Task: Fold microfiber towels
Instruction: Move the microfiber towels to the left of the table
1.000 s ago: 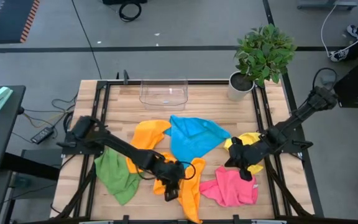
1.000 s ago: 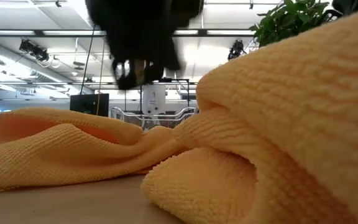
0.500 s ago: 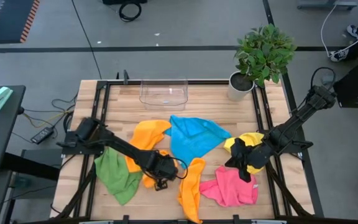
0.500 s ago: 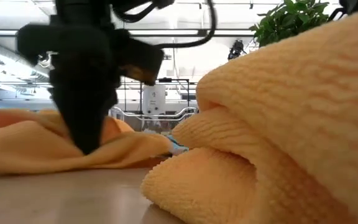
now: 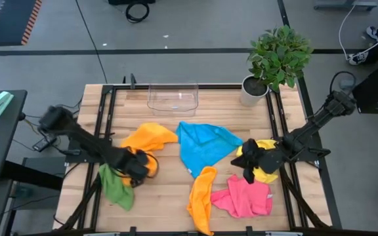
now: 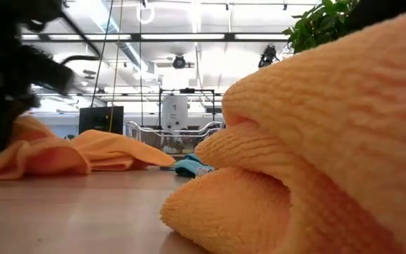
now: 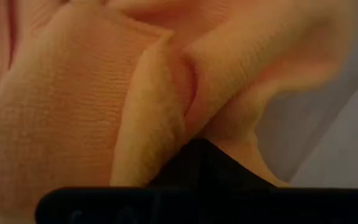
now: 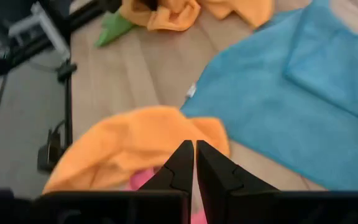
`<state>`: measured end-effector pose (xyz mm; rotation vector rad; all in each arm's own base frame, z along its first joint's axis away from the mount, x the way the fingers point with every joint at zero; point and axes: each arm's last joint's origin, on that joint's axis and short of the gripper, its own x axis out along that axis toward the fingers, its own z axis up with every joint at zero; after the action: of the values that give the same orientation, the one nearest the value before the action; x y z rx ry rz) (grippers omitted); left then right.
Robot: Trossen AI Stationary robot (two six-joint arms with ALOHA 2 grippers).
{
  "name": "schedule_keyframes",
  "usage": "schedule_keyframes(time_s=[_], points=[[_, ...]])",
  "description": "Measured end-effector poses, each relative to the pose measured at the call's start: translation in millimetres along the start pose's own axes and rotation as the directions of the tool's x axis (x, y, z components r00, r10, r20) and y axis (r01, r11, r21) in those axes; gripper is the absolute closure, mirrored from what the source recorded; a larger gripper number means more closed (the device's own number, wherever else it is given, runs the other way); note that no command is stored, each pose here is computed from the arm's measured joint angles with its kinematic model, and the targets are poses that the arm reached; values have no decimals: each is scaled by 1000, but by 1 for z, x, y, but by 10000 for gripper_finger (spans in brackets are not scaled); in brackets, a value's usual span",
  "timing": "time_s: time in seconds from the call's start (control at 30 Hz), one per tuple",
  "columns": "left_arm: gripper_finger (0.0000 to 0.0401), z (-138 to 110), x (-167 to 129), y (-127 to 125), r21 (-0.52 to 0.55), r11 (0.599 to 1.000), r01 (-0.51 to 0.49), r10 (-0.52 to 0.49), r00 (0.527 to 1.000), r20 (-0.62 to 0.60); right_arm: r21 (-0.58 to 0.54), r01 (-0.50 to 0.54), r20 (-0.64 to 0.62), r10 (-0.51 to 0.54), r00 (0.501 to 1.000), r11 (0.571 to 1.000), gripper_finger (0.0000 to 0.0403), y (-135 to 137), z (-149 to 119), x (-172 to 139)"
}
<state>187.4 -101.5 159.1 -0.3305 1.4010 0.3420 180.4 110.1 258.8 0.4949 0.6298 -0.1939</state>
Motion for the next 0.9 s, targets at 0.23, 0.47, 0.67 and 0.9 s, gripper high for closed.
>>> schedule_keyframes(time_s=[0.23,0.47,0.67,0.9], points=[[395,-2,-61,9,62,935,348,-353,914,201,87,41,29,-44,999,995,376,-8,10,6],[397,37,-88,-7,189,887,421,-451,706,546,120,68,44,-73,996,991,376,-14,17,9],[397,112,-43,-20,143,916,375,-373,665,647,130,60,43,-67,997,990,376,-14,17,10],[397,211,2,-40,198,951,237,-309,727,613,139,0,-36,5,999,990,376,-10,13,9]])
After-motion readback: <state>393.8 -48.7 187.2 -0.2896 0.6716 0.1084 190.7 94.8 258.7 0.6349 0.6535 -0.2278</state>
